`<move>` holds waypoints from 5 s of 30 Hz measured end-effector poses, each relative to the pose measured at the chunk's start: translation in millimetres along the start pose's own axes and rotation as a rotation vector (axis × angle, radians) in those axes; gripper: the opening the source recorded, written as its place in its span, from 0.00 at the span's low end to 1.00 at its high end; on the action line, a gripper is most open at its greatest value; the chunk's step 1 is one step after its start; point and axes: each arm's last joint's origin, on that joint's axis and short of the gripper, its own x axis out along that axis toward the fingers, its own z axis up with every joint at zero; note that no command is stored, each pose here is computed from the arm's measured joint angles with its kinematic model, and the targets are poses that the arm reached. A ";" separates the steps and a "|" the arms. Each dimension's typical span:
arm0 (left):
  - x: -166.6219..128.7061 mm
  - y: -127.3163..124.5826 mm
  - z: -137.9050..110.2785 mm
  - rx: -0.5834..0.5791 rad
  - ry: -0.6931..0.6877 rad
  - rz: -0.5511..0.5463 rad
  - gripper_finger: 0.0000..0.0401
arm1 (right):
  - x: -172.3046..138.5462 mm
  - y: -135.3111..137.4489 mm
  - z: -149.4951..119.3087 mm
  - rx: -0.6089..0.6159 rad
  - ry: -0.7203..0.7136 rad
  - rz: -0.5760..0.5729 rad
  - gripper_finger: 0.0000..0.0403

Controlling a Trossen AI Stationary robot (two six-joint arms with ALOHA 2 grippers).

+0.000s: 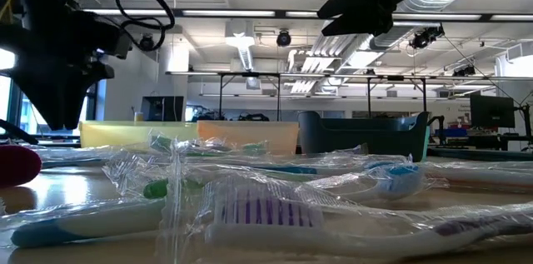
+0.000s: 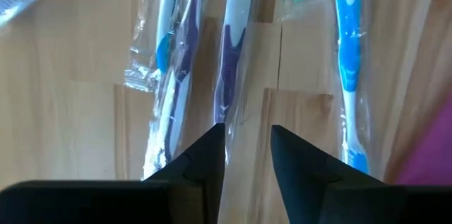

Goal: Pick & Place Toothbrushes
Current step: Put the violet toothbrush into the yellow bin

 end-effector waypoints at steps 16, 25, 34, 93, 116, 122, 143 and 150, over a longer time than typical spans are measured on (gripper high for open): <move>20.3 23.1 -3.2 -0.102 -0.003 -0.020 0.28 | 0.0 0.0 0.1 0.000 0.000 0.000 0.64; 20.5 25.0 0.6 -0.081 -0.021 -0.099 0.28 | 0.0 0.0 0.0 0.000 0.001 0.000 0.64; 25.5 24.4 2.3 -0.077 -0.005 -0.093 0.28 | 0.0 0.0 0.0 -0.001 0.001 0.000 0.64; -4.4 18.3 39.0 -0.002 0.182 -0.147 0.00 | -0.7 -2.6 -10.6 -0.028 0.110 -0.017 0.64; -104.7 24.2 78.4 -0.021 0.064 -0.024 0.00 | -0.7 -2.0 -11.2 -0.061 0.120 0.006 0.64; -110.4 28.5 80.6 -0.022 0.026 0.114 0.00 | -0.3 -1.6 -7.6 -0.062 0.079 -0.001 0.64; -113.3 122.5 110.5 -0.049 -0.258 0.263 0.00 | 6.9 -30.0 8.7 -0.159 -0.025 -0.134 0.64; -119.9 171.9 113.0 -0.107 -0.418 0.292 0.00 | 9.9 -52.6 14.2 -0.142 -0.039 -0.216 0.64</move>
